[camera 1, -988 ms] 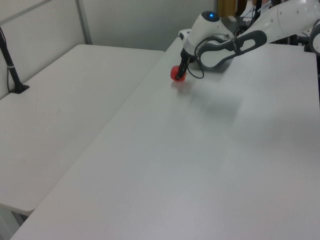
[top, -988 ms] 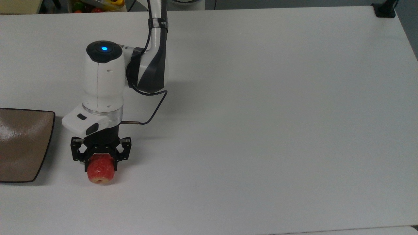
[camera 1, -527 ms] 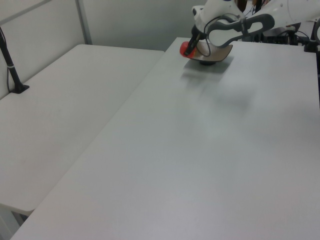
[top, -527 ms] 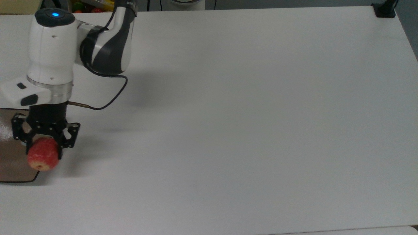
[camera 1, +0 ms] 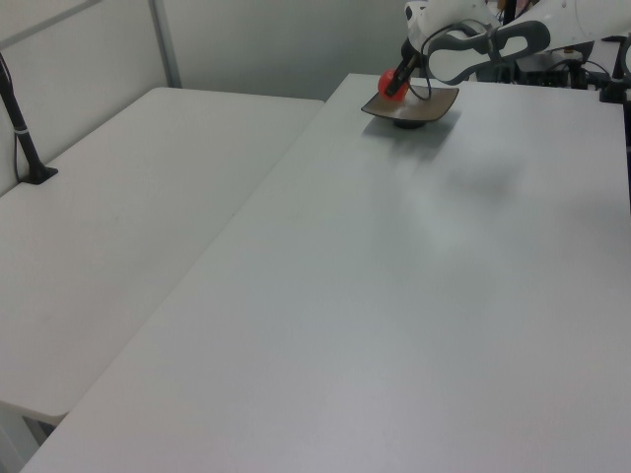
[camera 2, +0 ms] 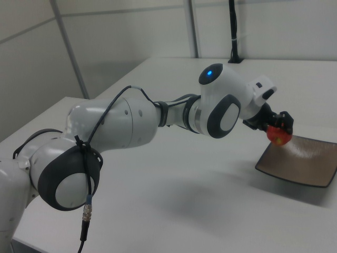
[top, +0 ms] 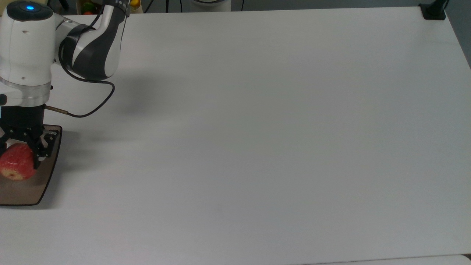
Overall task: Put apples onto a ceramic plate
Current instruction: 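Lift the apple and carry it over the brown plate, then lower the apple onto the plate and open the gripper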
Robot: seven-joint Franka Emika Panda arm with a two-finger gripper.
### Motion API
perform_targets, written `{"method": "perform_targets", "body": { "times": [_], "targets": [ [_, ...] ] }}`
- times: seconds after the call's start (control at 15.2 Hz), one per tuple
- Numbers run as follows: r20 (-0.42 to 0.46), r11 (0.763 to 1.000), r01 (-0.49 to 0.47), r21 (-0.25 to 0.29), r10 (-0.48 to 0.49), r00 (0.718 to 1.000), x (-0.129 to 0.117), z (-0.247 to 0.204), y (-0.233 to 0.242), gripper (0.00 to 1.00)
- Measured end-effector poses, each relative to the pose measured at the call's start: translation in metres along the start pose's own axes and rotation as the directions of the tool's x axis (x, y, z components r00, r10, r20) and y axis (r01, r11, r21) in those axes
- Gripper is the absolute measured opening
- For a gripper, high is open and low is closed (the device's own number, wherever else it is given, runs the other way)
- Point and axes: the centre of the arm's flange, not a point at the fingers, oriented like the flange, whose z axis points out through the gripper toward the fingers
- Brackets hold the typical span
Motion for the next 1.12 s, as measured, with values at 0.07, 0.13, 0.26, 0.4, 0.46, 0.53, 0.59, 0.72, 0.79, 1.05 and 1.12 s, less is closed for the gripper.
{"method": "perform_targets", "body": {
  "times": [0.07,0.13,0.26,0.4,0.46,0.53,0.59,0.72,0.79,1.05,1.12],
  "targets": [
    [0.002,1.0,0.0,0.001,0.0,1.0,-0.0006,0.0009,-0.0005,0.72],
    [0.002,1.0,0.0,0.001,0.0,1.0,-0.001,0.0015,-0.0006,0.74],
    [0.004,1.0,0.0,0.0,0.0,1.0,-0.0016,0.0019,-0.0003,0.8],
    [0.004,1.0,0.0,0.0,0.0,1.0,-0.0018,0.002,0.0003,0.84],
    [0.004,1.0,0.0,0.0,0.0,1.0,-0.0019,0.002,0.0003,0.84],
    [0.004,1.0,0.0,0.0,0.0,1.0,-0.0019,0.002,0.0003,0.85],
    [0.004,1.0,0.0,0.0,0.0,1.0,-0.0019,0.002,0.0003,0.9],
    [0.004,1.0,0.0,0.0,0.0,1.0,-0.0018,0.002,0.0003,1.0],
    [0.004,1.0,0.0,0.0,0.0,1.0,-0.0018,0.0019,0.0003,1.0],
    [0.006,1.0,0.002,0.003,-0.002,1.0,-0.002,0.0027,-0.0025,1.0],
    [0.005,1.0,0.002,0.004,-0.003,1.0,-0.0014,0.0025,-0.0039,1.0]
  ]
}}
